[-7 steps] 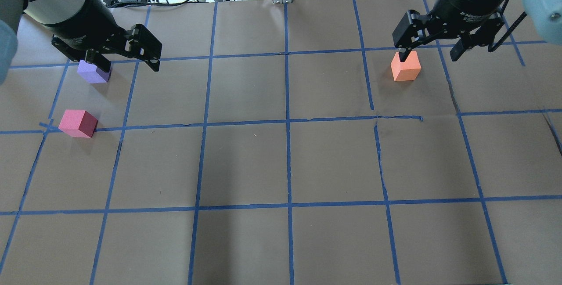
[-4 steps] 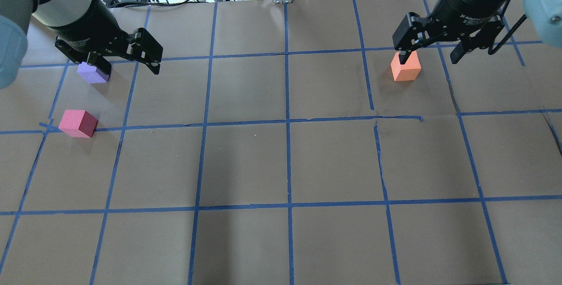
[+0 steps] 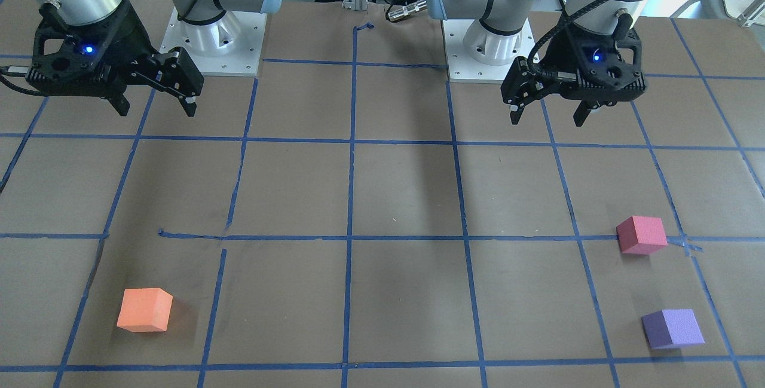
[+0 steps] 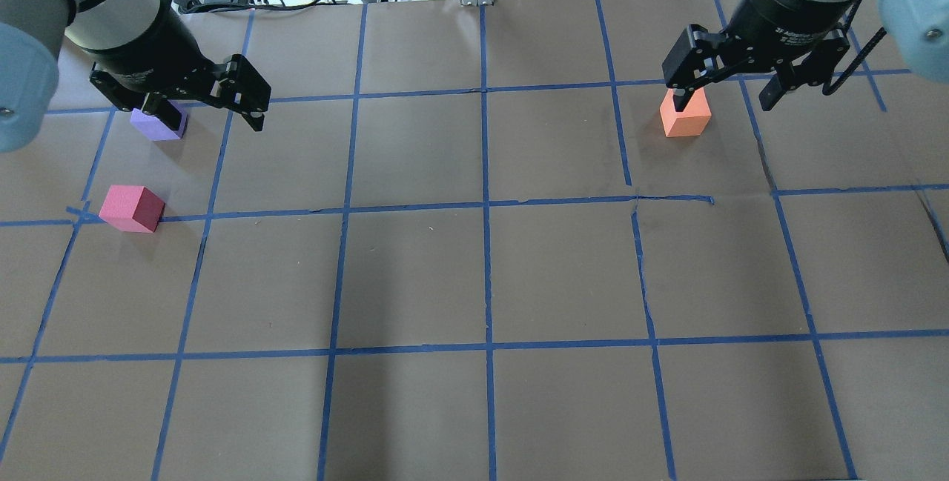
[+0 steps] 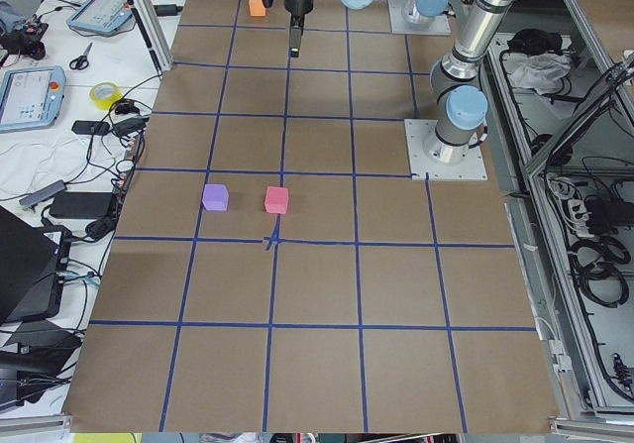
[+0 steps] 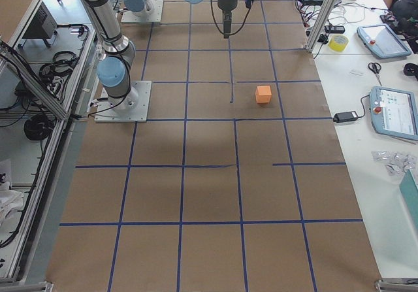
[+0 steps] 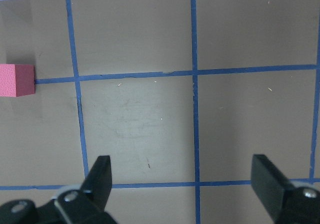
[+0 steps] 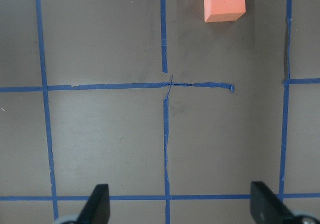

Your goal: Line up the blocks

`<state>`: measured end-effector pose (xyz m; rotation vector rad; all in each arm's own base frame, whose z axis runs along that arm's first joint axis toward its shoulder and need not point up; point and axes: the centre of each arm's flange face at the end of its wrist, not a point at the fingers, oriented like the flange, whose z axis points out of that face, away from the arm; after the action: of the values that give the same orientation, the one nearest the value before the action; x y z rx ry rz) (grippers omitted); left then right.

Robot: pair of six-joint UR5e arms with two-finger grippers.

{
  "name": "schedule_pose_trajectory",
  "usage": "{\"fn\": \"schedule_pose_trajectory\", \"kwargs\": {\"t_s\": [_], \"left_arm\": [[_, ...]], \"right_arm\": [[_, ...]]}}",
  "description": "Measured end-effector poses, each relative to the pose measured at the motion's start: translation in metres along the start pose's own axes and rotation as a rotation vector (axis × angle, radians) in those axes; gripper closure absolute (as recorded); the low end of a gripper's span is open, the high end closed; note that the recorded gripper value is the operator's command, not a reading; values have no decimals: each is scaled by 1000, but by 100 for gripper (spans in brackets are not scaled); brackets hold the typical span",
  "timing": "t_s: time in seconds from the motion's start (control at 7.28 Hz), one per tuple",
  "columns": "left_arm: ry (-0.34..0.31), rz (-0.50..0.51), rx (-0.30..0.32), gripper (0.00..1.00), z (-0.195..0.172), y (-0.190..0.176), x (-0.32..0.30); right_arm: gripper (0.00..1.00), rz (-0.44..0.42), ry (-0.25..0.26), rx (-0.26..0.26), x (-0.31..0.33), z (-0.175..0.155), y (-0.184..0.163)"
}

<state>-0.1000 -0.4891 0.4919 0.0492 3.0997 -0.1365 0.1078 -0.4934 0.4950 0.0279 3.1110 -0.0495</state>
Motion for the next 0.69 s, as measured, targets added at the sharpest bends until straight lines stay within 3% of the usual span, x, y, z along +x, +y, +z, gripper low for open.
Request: {"fn": "schedule_pose_trajectory", "kwargs": {"t_s": [0.69], "left_arm": [[5,2,29,0,-16,7,1]], "right_arm": [[0,12,20,-28,3,7,0]]}}
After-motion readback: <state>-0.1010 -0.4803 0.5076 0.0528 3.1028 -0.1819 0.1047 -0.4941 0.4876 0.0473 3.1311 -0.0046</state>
